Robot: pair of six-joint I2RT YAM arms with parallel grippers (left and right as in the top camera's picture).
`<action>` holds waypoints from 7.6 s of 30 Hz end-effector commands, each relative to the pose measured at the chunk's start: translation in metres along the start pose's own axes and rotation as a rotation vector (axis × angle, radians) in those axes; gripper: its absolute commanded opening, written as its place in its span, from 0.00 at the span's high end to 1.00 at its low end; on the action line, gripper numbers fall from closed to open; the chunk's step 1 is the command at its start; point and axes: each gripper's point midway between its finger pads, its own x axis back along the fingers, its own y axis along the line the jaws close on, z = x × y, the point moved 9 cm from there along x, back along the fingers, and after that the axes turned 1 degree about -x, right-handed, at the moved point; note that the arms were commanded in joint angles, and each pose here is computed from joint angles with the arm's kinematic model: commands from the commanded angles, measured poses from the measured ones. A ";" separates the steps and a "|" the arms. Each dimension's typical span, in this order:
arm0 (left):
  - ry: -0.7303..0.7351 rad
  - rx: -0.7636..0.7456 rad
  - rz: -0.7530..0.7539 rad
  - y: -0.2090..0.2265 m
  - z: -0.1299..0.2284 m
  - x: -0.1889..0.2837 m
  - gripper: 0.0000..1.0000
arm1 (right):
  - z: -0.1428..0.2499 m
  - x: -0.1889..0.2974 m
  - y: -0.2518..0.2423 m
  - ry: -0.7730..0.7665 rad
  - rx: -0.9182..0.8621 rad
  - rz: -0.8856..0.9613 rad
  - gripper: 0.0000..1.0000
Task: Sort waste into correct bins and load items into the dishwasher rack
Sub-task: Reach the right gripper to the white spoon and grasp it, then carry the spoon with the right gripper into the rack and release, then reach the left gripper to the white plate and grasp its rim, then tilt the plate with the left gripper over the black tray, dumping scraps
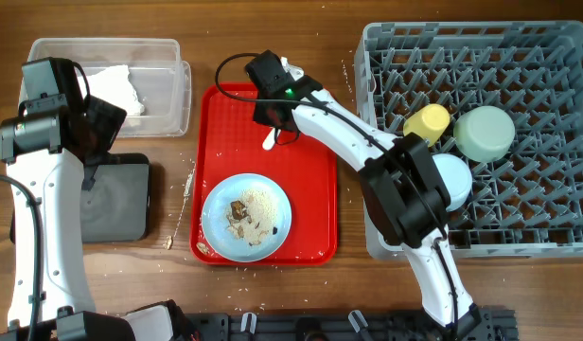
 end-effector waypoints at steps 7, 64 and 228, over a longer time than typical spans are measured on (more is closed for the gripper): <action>-0.022 0.019 -0.001 0.002 -0.003 0.004 0.00 | 0.007 -0.022 -0.022 -0.004 -0.027 0.154 0.66; -0.022 0.019 -0.001 0.002 -0.003 0.004 0.00 | -0.108 0.127 -0.177 -0.075 0.286 0.081 0.84; 0.457 0.180 0.392 0.018 -0.114 -0.061 0.96 | -0.135 0.292 -0.292 -0.434 -0.285 0.084 0.00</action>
